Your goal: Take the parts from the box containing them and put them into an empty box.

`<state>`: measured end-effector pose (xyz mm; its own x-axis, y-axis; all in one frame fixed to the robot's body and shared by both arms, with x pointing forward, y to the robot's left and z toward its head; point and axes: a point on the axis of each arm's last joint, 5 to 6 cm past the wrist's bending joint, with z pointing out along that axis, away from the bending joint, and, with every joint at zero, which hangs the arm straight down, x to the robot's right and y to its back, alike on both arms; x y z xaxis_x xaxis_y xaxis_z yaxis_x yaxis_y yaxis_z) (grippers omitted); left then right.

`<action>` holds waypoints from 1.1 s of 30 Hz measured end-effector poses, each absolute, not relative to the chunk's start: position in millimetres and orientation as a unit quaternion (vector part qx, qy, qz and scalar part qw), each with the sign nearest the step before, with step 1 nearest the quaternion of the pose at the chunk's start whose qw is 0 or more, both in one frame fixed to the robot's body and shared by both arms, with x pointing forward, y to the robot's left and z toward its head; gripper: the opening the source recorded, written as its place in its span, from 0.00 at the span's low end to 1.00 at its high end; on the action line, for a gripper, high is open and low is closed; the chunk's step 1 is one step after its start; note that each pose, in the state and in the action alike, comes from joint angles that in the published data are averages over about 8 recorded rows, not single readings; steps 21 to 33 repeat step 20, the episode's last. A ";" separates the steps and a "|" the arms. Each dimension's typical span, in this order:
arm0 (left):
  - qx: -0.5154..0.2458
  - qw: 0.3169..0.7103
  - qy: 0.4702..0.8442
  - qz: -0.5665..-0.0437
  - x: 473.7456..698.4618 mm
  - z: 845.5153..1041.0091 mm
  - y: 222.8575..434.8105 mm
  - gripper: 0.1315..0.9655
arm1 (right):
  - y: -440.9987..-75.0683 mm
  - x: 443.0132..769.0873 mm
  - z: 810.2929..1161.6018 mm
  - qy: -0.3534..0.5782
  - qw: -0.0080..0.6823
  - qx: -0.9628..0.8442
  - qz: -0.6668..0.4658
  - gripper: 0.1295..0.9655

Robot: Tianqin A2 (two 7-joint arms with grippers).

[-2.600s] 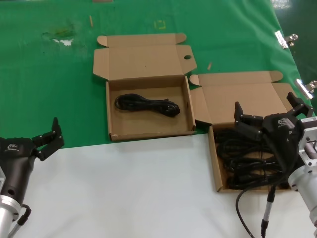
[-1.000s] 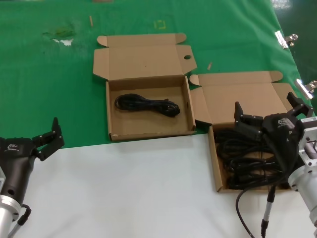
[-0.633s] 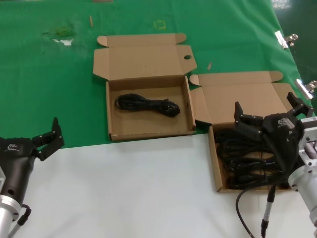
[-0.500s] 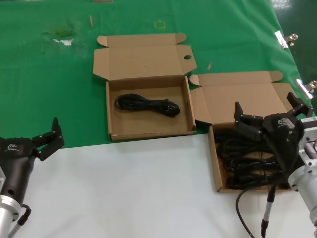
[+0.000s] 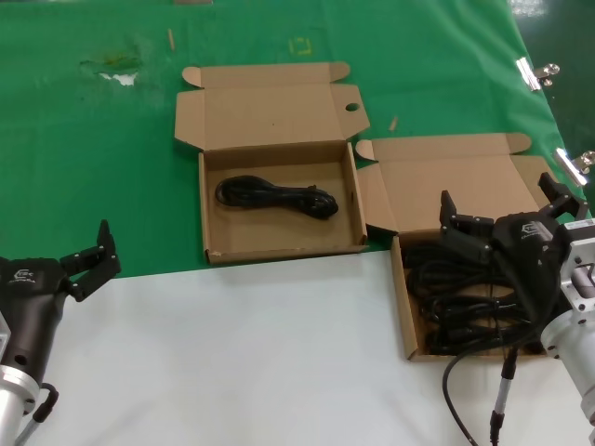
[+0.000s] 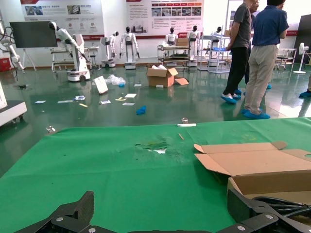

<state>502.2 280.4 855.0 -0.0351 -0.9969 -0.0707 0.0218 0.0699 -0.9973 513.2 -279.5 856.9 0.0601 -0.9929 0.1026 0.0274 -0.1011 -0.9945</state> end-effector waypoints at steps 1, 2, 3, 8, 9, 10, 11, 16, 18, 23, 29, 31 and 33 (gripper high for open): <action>-0.468 0.513 0.521 -0.496 502.2 855.0 280.4 1.00 | -279.5 513.2 856.9 0.452 0.495 -0.534 -0.515 1.00; -0.468 0.513 0.521 -0.496 502.2 855.0 280.4 1.00 | -279.5 513.2 856.9 0.452 0.495 -0.534 -0.515 1.00; -0.468 0.513 0.521 -0.496 502.2 855.0 280.4 1.00 | -279.5 513.2 856.9 0.452 0.495 -0.534 -0.515 1.00; -0.468 0.513 0.521 -0.496 502.2 855.0 280.4 1.00 | -279.5 513.2 856.9 0.452 0.495 -0.534 -0.515 1.00; -0.468 0.513 0.521 -0.496 502.2 855.0 280.4 1.00 | -279.5 513.2 856.9 0.452 0.495 -0.534 -0.515 1.00; -0.468 0.513 0.521 -0.496 502.2 855.0 280.4 1.00 | -279.5 513.2 856.9 0.452 0.495 -0.534 -0.515 1.00; -0.468 0.513 0.521 -0.496 502.2 855.0 280.4 1.00 | -279.5 513.2 856.9 0.452 0.495 -0.534 -0.515 1.00; -0.468 0.513 0.521 -0.496 502.2 855.0 280.4 1.00 | -279.5 513.2 856.9 0.452 0.495 -0.534 -0.515 1.00; -0.468 0.513 0.521 -0.496 502.2 855.0 280.4 1.00 | -279.5 513.2 856.9 0.452 0.495 -0.534 -0.515 1.00; -0.468 0.513 0.521 -0.496 502.2 855.0 280.4 1.00 | -279.5 513.2 856.9 0.452 0.495 -0.534 -0.515 1.00; -0.468 0.513 0.521 -0.496 502.2 855.0 280.4 1.00 | -279.5 513.2 856.9 0.452 0.495 -0.534 -0.515 1.00; -0.468 0.513 0.521 -0.496 502.2 855.0 280.4 1.00 | -279.5 513.2 856.9 0.452 0.495 -0.534 -0.515 1.00; -0.468 0.513 0.521 -0.496 502.2 855.0 280.4 1.00 | -279.5 513.2 856.9 0.452 0.495 -0.534 -0.515 1.00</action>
